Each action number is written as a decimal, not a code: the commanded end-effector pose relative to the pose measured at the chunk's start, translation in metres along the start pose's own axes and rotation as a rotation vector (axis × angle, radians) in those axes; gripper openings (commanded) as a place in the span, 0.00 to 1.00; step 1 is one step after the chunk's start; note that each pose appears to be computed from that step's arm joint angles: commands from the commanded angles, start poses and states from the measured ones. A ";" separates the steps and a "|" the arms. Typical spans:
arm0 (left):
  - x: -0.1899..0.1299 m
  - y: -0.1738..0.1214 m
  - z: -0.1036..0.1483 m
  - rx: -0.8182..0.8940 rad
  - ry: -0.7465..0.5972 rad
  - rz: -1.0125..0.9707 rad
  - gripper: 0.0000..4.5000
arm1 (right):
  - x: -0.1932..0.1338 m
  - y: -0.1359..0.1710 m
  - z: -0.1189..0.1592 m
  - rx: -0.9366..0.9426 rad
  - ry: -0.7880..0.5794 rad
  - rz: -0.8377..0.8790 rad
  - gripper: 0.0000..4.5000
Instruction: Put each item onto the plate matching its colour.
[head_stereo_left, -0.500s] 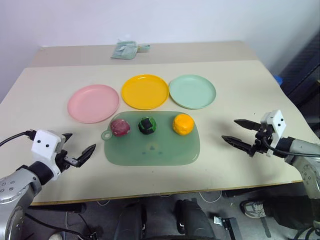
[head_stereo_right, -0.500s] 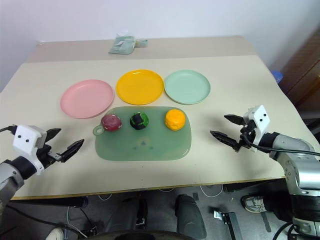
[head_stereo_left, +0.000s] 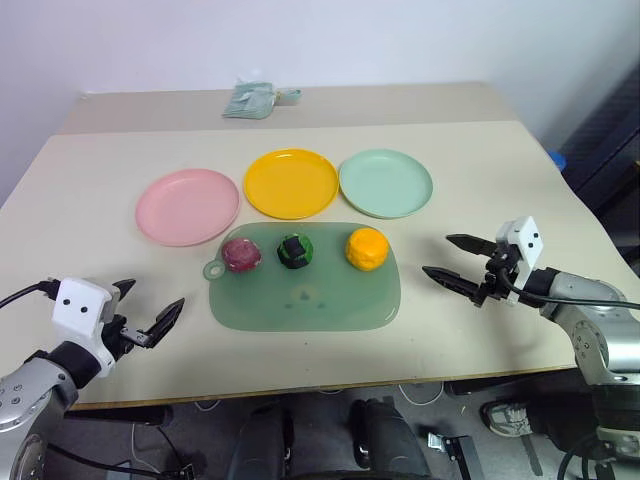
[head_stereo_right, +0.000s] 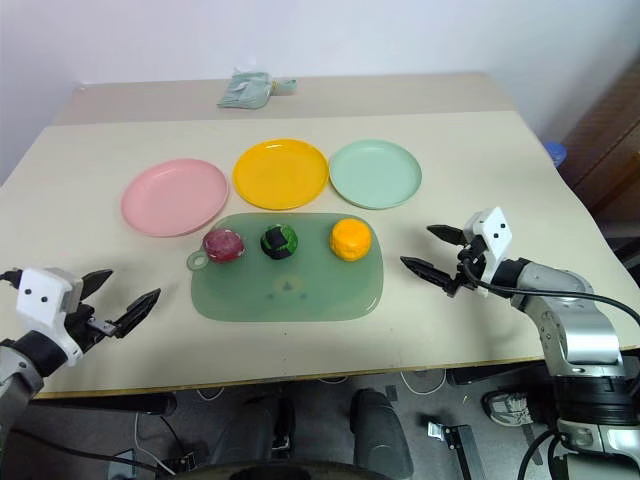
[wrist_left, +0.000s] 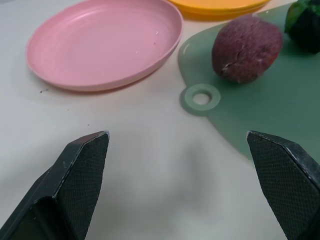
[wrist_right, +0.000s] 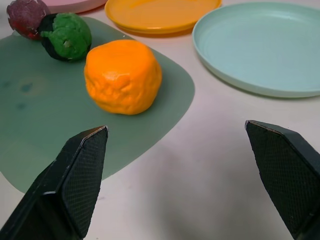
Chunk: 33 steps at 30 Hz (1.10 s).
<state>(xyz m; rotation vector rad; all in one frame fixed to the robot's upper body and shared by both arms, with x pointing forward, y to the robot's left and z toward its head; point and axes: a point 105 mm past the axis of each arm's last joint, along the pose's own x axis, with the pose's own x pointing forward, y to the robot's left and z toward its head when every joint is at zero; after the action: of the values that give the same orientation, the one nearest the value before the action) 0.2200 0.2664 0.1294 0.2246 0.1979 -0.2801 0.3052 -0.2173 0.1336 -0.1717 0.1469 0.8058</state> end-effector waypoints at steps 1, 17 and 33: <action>-0.002 0.001 0.006 0.031 -0.030 0.007 1.00 | 0.006 0.001 0.014 -0.043 -0.050 -0.009 0.99; 0.047 -0.018 0.025 0.055 -0.068 -0.207 1.00 | 0.015 0.056 0.030 0.012 -0.093 0.105 0.99; 0.115 -0.050 0.039 0.196 -0.017 -0.421 1.00 | 0.028 0.113 0.049 0.006 -0.133 0.230 0.99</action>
<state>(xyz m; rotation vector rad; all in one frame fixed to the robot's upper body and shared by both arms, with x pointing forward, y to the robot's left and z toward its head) 0.3197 0.1835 0.1310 0.3338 0.1968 -0.7024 0.2504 -0.1183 0.1550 -0.0886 0.0901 1.0187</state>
